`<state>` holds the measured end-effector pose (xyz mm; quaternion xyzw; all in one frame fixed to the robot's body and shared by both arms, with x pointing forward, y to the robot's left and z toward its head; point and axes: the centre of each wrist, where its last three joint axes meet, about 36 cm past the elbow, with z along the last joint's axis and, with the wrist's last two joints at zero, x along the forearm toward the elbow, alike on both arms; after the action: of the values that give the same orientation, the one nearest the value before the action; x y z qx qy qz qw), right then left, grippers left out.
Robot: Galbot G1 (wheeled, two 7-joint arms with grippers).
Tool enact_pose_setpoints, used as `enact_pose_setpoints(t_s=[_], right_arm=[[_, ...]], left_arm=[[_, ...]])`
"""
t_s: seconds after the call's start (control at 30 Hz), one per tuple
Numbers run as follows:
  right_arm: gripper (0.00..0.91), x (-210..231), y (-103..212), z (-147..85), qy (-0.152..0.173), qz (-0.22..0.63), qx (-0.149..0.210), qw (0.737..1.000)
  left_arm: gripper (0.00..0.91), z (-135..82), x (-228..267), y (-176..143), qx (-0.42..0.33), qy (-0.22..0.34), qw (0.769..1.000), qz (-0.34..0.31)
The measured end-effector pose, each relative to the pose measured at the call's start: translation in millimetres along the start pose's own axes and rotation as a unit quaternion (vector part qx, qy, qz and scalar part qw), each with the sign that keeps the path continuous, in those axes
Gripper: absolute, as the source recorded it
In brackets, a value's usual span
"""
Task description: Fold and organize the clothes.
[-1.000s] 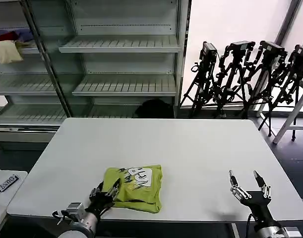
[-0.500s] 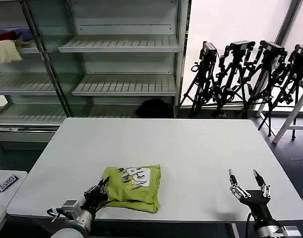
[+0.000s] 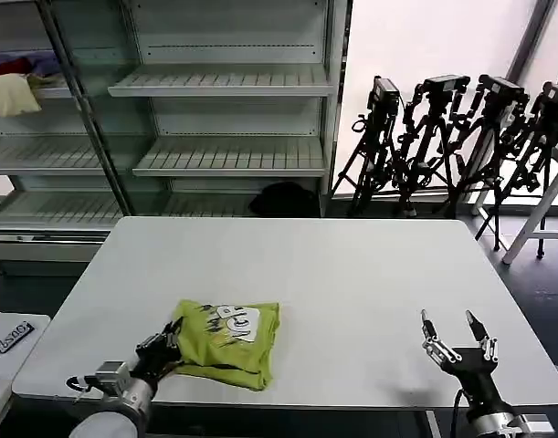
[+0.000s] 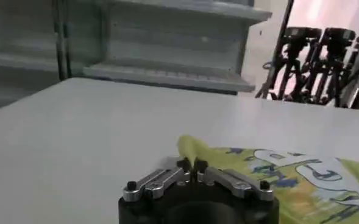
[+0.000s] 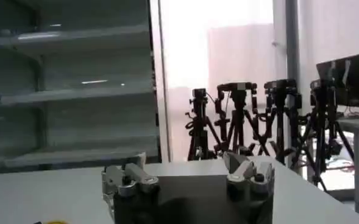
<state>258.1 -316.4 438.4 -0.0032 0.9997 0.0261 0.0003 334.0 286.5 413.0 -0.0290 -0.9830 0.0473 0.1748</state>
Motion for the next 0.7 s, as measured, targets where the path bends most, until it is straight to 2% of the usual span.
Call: enact_pose_setpoints(t_s=[0.23,0.37,0.47,0.57,0.7], right_arm=[[0.907,-2,0,1,0.000,-0.001,-0.001,1.000],[0.907,-4,0,3,0.000,-0.001,-0.002,1.000],[0.907,-5,0,4,-0.001,-0.001,-0.002,1.000],[0.907,-6,0,3,-0.002,-0.002,-0.002,1.000],[0.907,-5,1,3,-0.002,-0.002,-0.003,1.000]], left_arm=[[0.000,-10,0,54,-0.020,0.000,0.999,-0.042],[0.000,-26,3,91,-0.036,-0.006,0.997,-0.072],[0.000,-50,7,117,-0.049,-0.024,0.994,-0.091],[0.000,-86,13,137,-0.067,-0.052,0.991,-0.108],[0.000,-138,20,137,-0.084,-0.094,0.987,-0.100]])
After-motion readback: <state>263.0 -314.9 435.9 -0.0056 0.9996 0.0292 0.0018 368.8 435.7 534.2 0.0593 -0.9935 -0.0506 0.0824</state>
